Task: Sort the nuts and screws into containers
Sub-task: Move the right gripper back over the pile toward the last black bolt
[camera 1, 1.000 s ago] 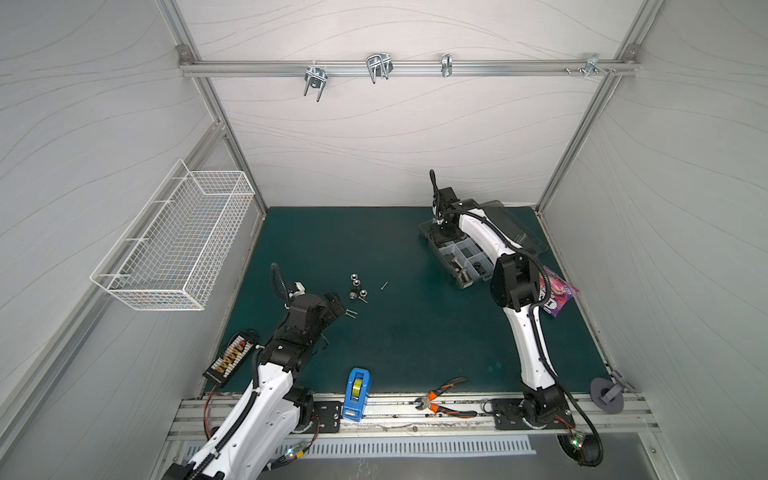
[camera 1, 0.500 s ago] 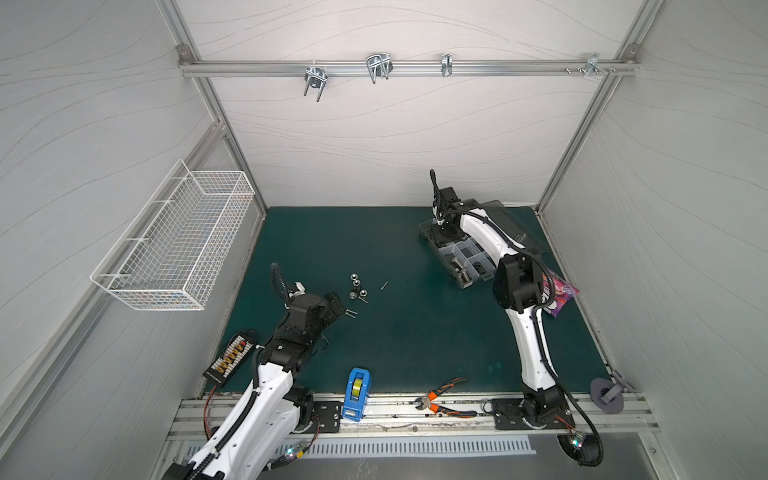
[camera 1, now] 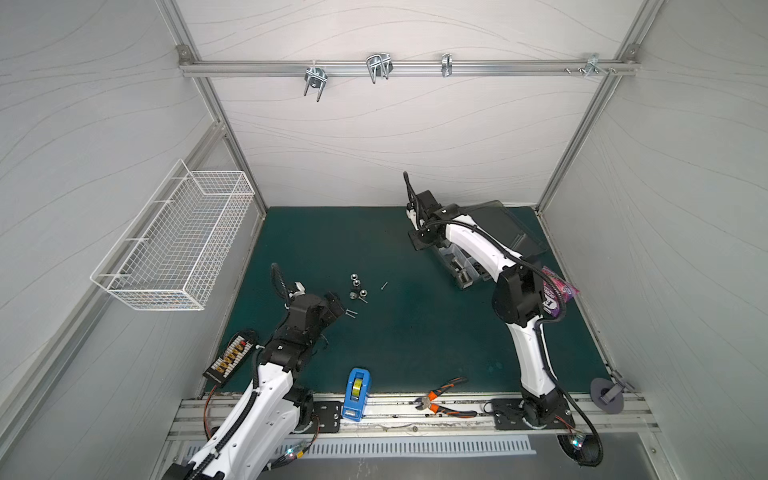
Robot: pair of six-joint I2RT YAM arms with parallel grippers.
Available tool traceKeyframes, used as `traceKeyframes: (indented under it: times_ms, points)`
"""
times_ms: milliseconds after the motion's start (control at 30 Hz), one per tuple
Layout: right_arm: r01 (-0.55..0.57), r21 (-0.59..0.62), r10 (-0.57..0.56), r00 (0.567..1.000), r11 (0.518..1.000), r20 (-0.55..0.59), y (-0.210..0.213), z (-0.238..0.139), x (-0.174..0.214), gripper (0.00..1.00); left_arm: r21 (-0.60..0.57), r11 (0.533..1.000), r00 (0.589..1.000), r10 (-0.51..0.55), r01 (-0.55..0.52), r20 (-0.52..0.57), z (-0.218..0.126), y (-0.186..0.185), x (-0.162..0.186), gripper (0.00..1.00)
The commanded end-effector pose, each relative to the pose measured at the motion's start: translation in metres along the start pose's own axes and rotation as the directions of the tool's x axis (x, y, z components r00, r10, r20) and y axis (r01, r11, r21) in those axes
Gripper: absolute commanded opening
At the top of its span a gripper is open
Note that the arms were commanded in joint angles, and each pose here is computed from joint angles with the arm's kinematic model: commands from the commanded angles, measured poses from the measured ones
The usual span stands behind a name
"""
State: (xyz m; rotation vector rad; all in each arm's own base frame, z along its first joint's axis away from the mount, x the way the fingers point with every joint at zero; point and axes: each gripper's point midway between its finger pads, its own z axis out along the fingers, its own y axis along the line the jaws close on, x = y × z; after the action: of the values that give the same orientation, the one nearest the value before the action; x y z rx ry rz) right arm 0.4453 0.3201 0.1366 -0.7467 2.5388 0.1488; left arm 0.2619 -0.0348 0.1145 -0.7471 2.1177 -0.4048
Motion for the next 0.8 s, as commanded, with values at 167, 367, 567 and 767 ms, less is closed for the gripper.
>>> traceKeyframes:
  times_ms: [167,367,567,767]
  points:
    - [0.094,-0.157,-0.09,0.995,0.983,0.032,0.085,-0.013,0.006,0.35,0.021,1.0,0.999,-0.011,0.01,0.042,-0.007,-0.01,-0.014,1.0]
    - [0.138,-0.246,-0.136,0.99,0.959,0.024,0.135,-0.006,0.019,0.35,0.022,1.0,0.999,-0.012,0.011,0.044,-0.008,-0.01,-0.014,1.0]
    - [0.138,-0.305,-0.145,0.989,0.942,-0.002,0.172,0.01,0.029,0.35,0.021,1.0,0.999,-0.011,0.01,0.041,-0.008,-0.009,-0.014,1.0]
    - [0.122,-0.331,-0.135,0.991,0.936,-0.017,0.196,0.024,0.03,0.47,0.026,1.0,0.999,-0.013,0.012,0.033,-0.008,-0.01,-0.012,1.0]
